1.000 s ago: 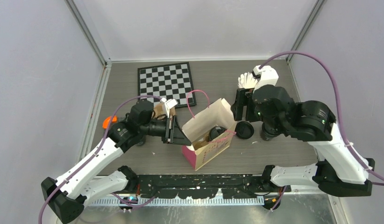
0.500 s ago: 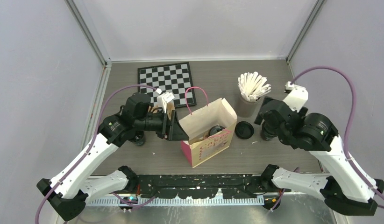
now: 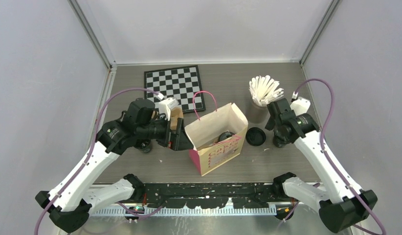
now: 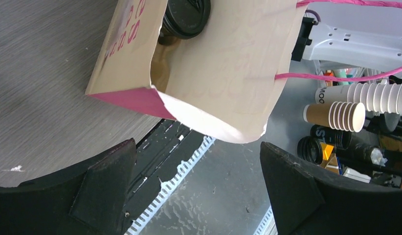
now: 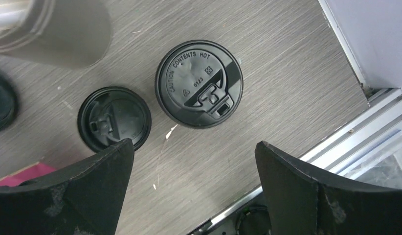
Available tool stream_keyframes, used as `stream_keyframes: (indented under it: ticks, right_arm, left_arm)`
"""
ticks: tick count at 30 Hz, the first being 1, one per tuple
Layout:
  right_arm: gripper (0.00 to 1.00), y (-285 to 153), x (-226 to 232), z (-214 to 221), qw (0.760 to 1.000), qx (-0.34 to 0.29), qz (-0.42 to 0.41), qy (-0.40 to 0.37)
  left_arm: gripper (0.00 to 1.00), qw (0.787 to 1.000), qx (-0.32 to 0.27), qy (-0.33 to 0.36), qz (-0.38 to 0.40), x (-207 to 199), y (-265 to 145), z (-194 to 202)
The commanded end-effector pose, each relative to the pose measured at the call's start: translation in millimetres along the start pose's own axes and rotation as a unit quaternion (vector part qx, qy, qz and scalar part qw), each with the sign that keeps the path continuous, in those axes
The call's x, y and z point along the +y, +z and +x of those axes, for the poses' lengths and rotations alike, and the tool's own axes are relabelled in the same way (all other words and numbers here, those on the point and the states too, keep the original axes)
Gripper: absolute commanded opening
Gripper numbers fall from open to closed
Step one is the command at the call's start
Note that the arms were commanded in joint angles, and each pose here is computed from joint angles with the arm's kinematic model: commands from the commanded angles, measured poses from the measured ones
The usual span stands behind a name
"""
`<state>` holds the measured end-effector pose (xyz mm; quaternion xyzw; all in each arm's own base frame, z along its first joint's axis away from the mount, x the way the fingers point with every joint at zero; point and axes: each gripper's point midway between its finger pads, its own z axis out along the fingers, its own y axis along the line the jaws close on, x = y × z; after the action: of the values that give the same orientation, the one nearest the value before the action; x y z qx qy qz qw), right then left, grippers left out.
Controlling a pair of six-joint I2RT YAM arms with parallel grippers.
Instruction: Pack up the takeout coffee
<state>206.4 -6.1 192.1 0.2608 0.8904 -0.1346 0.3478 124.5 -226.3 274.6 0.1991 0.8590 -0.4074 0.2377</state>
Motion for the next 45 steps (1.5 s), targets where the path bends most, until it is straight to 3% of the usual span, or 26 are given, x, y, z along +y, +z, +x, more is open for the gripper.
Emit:
stream_keyframes:
  ticks: [1, 6, 13, 24, 45]
  right_arm:
    - [0.98, 24, 21, -23, 0.995, -0.061, -0.005, 0.075]
    - [0.98, 32, 13, -37, 0.989, -0.111, 0.022, 0.092]
    - [0.97, 42, -7, -23, 0.975, -0.161, 0.023, 0.152]
    - [0.98, 62, -9, -1, 0.980, -0.136, 0.050, 0.138]
    - [0.95, 80, -5, 14, 0.982, -0.103, 0.057, 0.145]
  left_arm:
    - [1.00, 0.999, -0.035, -0.001, -0.005, -7, -18, -5]
    - [1.00, 1.000, -0.025, -0.004, -0.012, -4, -23, 7]
    - [1.00, 1.000, -0.020, 0.006, -0.011, -4, -25, 11]
    - [1.00, 0.998, -0.005, 0.058, -0.026, -3, -23, 17]
    - [1.00, 0.996, -0.001, 0.076, -0.042, 2, -26, 20]
